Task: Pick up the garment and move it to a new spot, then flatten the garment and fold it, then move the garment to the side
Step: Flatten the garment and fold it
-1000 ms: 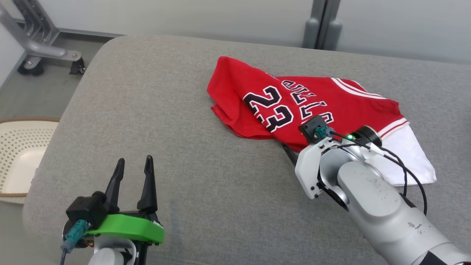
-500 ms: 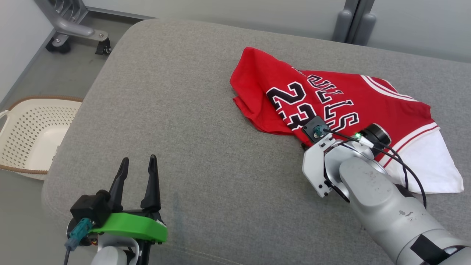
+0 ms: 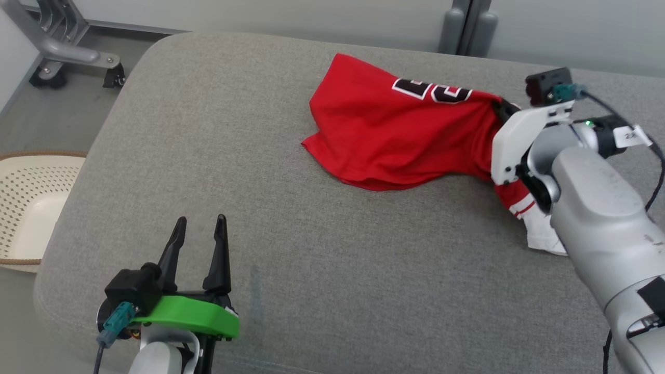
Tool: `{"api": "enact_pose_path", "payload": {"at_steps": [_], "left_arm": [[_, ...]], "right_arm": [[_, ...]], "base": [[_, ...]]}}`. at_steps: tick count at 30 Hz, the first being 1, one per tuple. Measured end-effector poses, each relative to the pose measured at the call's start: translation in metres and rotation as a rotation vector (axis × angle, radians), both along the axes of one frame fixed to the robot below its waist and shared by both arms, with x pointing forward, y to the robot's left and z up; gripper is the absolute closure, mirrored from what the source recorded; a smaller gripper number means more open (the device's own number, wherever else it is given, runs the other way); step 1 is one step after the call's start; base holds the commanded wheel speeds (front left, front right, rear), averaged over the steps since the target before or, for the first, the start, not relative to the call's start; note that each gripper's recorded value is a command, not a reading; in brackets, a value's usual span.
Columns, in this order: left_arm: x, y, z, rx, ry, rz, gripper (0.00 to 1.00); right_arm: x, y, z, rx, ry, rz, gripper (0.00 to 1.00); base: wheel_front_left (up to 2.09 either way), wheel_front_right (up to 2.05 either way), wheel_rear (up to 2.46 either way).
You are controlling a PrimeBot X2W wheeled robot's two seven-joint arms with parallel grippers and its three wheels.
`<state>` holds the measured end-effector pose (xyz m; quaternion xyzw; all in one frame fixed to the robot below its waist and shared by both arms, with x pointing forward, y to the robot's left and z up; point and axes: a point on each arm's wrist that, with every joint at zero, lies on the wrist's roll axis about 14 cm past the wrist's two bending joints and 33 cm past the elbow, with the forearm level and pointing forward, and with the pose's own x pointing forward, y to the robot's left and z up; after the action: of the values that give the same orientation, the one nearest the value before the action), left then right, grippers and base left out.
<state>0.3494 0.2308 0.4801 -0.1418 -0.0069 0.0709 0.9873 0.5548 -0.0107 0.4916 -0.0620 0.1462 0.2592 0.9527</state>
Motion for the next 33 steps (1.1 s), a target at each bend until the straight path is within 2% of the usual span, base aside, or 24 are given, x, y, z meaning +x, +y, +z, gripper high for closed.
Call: {"api": "enact_pose_path", "payload": {"at_steps": [2,6,7,8,9,11,15,24,28,33], "left_arm": [[0.005,-0.003,0.000,0.003,0.001,-0.011,0.00],[0.012,-0.005,-0.008,-0.006,0.025,-0.021,0.00],[0.012,-0.005,-0.010,-0.007,0.032,-0.020,0.00],[0.013,-0.004,-0.013,-0.008,0.041,-0.017,0.00],[0.013,-0.002,-0.015,-0.009,0.049,-0.012,0.00],[0.011,0.001,-0.018,-0.007,0.062,-0.003,0.00],[0.006,0.007,-0.023,-0.004,0.079,0.017,0.00],[0.011,-0.003,-0.019,0.017,0.067,-0.021,0.00],[0.017,-0.020,-0.016,0.013,0.052,-0.074,0.00],[0.025,-0.044,-0.009,0.005,0.023,-0.147,0.00]], "right_arm": [[0.013,-0.013,0.006,0.026,0.020,-0.039,1.00],[0.046,-0.066,0.005,-0.005,0.062,-0.152,1.00],[0.050,-0.074,0.000,-0.005,0.086,-0.173,0.78],[0.053,-0.082,-0.010,-0.023,0.119,-0.191,0.29],[0.053,-0.085,-0.021,-0.037,0.156,-0.201,0.00],[0.054,-0.080,-0.034,-0.016,0.197,-0.205,0.00],[0.057,-0.063,-0.035,0.044,0.154,-0.188,0.00],[0.038,-0.044,0.007,0.187,-0.105,-0.129,0.00],[0.008,-0.042,0.014,0.212,-0.162,-0.082,0.00],[-0.049,-0.031,-0.012,0.170,-0.119,0.020,0.00]], "base": [[0.00,0.00,0.00],[0.00,0.00,0.00],[0.00,0.00,0.00],[0.00,0.00,0.00],[0.00,0.00,0.00],[0.00,0.00,0.00],[0.00,0.00,0.00],[0.00,0.00,0.00],[0.00,0.00,0.00],[0.00,0.00,0.00]]}}
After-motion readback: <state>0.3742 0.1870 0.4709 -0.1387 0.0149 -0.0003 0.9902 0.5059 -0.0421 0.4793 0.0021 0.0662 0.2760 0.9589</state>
